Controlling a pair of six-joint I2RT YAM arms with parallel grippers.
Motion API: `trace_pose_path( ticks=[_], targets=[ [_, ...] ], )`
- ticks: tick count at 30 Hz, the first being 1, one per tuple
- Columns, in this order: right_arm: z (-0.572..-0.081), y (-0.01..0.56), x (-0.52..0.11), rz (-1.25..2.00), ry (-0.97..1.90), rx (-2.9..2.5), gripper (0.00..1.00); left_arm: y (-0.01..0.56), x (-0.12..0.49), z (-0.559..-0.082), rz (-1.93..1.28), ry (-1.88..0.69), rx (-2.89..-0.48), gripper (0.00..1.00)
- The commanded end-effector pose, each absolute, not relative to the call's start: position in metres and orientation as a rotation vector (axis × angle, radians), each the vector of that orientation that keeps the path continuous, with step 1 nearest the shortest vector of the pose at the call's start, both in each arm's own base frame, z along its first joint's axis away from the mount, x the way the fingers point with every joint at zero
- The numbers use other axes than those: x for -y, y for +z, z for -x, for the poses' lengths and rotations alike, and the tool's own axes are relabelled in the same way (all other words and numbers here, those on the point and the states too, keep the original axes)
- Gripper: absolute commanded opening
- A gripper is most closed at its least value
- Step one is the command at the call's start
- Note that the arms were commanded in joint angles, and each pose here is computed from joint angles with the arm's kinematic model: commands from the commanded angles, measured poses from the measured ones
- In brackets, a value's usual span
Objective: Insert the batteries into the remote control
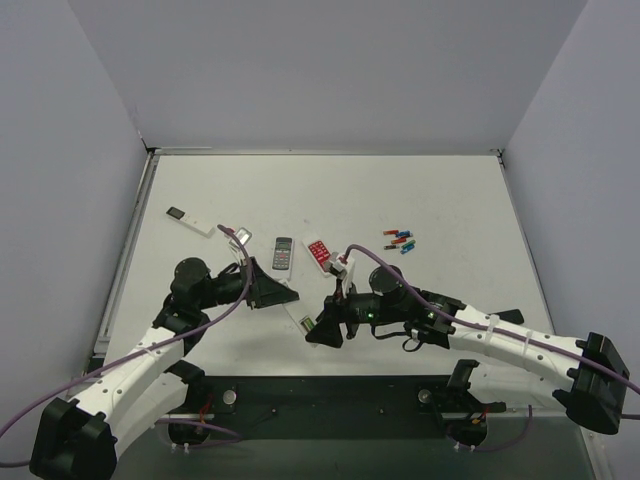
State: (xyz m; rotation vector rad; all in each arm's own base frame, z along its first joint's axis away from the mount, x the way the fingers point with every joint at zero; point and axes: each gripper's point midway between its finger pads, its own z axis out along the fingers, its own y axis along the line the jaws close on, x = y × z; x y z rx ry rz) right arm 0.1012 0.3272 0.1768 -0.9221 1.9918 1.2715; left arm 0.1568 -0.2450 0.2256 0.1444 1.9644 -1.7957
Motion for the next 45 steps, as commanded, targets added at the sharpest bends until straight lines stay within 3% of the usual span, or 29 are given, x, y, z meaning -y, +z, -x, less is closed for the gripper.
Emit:
trace_pose_path(
  ticks=[1, 8, 18, 22, 29, 31, 32, 35, 40, 45],
  targets=[
    [-0.101, 0.198, -0.332, 0.864, 1.408, -1.904, 0.51, 0.262, 0.246, -0.159, -0.197, -1.819, -1.814, 0.00],
    [-0.101, 0.207, -0.329, 0.816, 1.501, -1.855, 0.46, 0.268, 0.245, -0.160, -0.157, -1.845, -1.783, 0.00],
    [-0.112, 0.216, -0.317, 0.705, 1.572, -1.789, 0.18, 0.269, 0.242, -0.161, -0.112, -1.877, -1.747, 0.00],
    [-0.116, 0.215, -0.317, 0.691, 1.553, -1.792, 0.15, 0.271, 0.242, -0.160, -0.117, -1.882, -1.735, 0.00],
    [-0.120, 0.224, -0.319, 0.693, 1.534, -1.767, 0.00, 0.272, 0.240, -0.160, -0.140, -1.839, -1.731, 0.00],
    [-0.124, 0.229, -0.320, 0.678, 1.527, -1.755, 0.00, 0.269, 0.238, -0.162, -0.108, -1.812, -1.732, 0.17],
    [-0.125, 0.232, -0.321, 0.671, 1.525, -1.748, 0.00, 0.267, 0.237, -0.164, -0.095, -1.793, -1.729, 0.36],
    [-0.135, 0.240, -0.322, 0.630, 1.498, -1.713, 0.00, 0.265, 0.229, -0.169, -0.013, -1.734, -1.699, 0.64],
    [-0.143, 0.249, -0.330, 0.596, 1.507, -1.680, 0.00, 0.268, 0.217, -0.174, 0.101, -1.670, -1.624, 0.79],
    [-0.145, 0.256, -0.339, 0.576, 1.551, -1.656, 0.00, 0.254, 0.217, -0.181, 0.159, -1.619, -1.658, 0.83]
  ],
)
